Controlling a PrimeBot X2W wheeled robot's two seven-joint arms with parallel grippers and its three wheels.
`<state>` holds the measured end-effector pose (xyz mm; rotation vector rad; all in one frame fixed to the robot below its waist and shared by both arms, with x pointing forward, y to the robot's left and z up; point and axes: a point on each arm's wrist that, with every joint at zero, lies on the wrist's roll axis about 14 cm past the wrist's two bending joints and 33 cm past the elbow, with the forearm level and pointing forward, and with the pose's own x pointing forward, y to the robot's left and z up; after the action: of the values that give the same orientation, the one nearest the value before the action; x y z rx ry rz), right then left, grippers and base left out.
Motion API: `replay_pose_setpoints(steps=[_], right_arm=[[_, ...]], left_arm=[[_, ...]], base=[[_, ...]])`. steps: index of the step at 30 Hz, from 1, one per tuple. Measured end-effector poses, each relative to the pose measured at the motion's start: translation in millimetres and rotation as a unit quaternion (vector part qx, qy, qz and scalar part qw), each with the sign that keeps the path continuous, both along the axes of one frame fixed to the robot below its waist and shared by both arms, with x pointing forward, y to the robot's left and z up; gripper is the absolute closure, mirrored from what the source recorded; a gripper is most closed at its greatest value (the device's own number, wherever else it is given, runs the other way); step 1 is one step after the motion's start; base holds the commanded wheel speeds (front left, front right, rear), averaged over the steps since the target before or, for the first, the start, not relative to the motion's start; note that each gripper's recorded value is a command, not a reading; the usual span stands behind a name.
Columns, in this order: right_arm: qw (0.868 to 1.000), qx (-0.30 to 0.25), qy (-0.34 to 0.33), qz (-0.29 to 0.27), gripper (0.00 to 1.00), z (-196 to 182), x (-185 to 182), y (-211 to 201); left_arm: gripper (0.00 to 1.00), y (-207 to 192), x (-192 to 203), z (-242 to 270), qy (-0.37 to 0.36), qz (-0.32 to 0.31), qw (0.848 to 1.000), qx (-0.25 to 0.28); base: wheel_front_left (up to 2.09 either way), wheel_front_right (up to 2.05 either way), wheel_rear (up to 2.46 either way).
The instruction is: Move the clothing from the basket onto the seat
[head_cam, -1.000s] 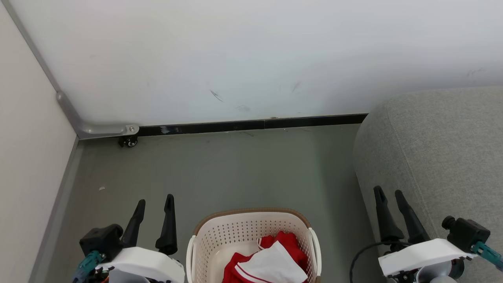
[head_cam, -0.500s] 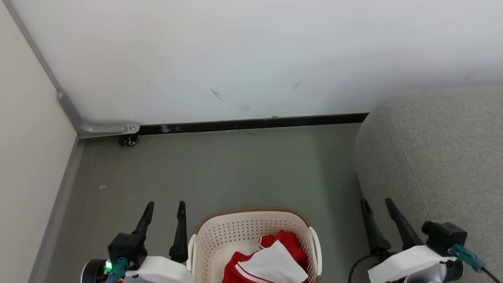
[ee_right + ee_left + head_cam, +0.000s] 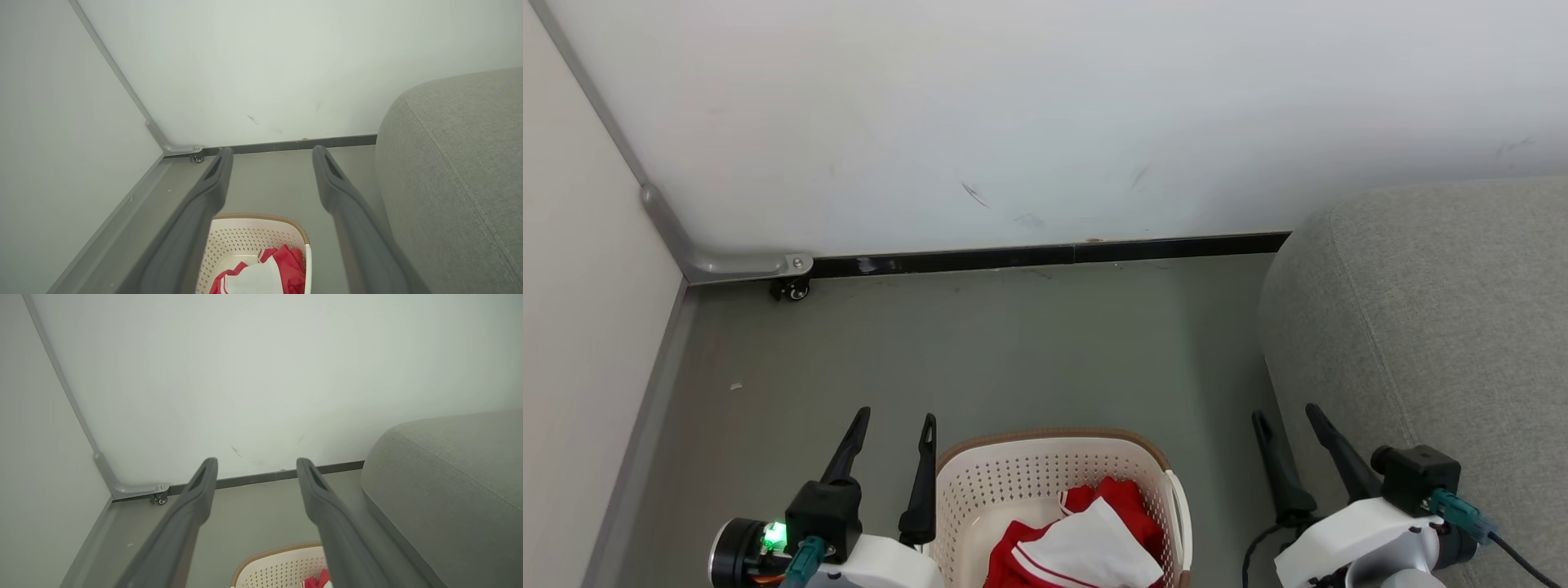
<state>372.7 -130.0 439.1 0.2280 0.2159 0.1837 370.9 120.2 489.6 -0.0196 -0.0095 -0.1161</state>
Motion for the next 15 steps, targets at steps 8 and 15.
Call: replay_pose_setpoints(steps=[8,15], right_arm=[[1.000,0.000,0.015,0.003,0.00,-4.9,-1.1,1.7],[1.000,0.000,0.018,0.003,0.00,-6.3,-1.0,2.2]], left_arm=[[0.00,-0.8,0.0,-2.6,0.005,0.002,1.000,-0.003],[0.00,-0.9,0.1,-5.9,0.010,0.002,1.000,-0.003]], base=[[0.00,0.00,0.00],[0.00,0.00,0.00]])
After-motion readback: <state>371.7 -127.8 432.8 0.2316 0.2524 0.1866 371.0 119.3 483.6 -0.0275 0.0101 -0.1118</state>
